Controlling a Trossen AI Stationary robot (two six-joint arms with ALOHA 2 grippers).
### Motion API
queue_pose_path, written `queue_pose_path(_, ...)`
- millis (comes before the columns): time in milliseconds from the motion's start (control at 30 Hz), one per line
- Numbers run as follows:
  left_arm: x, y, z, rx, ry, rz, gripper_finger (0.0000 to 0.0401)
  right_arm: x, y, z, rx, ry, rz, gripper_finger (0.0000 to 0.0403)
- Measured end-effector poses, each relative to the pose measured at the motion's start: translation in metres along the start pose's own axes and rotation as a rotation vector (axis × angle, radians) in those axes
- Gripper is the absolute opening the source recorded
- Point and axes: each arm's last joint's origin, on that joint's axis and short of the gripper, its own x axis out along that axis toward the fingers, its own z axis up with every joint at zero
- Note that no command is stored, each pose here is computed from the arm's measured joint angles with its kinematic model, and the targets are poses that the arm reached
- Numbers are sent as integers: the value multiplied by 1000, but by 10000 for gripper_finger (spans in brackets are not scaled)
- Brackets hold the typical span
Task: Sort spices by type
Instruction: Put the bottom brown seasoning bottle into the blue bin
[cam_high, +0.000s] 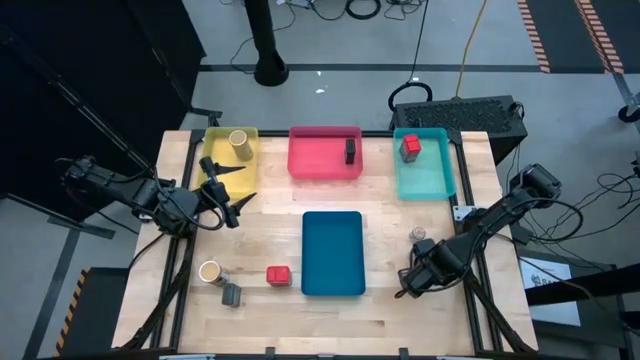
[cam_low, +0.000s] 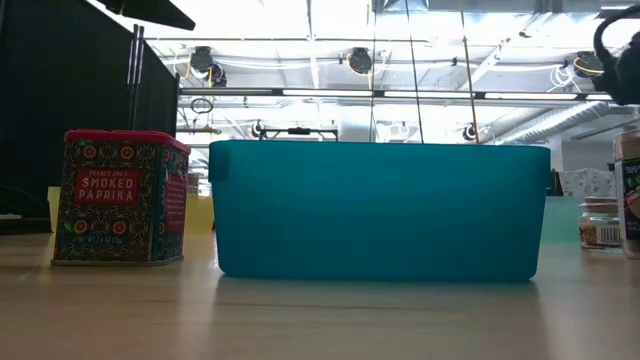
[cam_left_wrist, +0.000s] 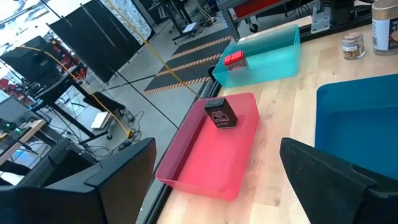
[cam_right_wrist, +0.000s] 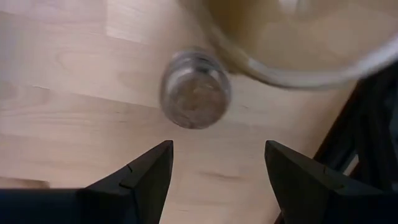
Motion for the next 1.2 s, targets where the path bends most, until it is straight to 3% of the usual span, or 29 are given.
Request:
queue_pose_path(367,0,0,0,-6,0,0,350,-4,11,21,-26,-25,44,238)
queue_pose_path(800,0,0,0,-8,1,0,350,-4,10,24,-15,-25,30,238)
queue_pose_path(1200,0,0,0,-17,1,0,350,22,10,29,-16,0,97,238)
